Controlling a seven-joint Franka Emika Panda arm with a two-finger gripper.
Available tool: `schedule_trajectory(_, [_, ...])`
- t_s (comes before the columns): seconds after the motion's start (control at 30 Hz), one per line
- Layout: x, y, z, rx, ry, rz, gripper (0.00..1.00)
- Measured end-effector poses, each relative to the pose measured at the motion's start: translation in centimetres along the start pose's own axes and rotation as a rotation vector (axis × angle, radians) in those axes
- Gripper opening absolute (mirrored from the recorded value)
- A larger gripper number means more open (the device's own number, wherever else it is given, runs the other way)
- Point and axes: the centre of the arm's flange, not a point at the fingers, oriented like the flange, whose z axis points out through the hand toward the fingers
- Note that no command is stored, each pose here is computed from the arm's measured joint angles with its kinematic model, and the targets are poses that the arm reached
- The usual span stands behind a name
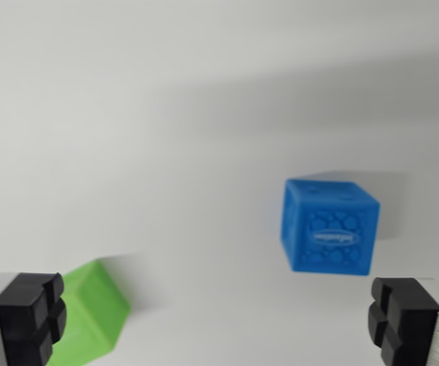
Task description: Stack cube
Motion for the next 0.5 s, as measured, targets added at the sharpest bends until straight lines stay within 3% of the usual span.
schedule_trajectory(0.5, [1.2,4.7,4.4,-0.0096,-0.0087,0.024,1.0])
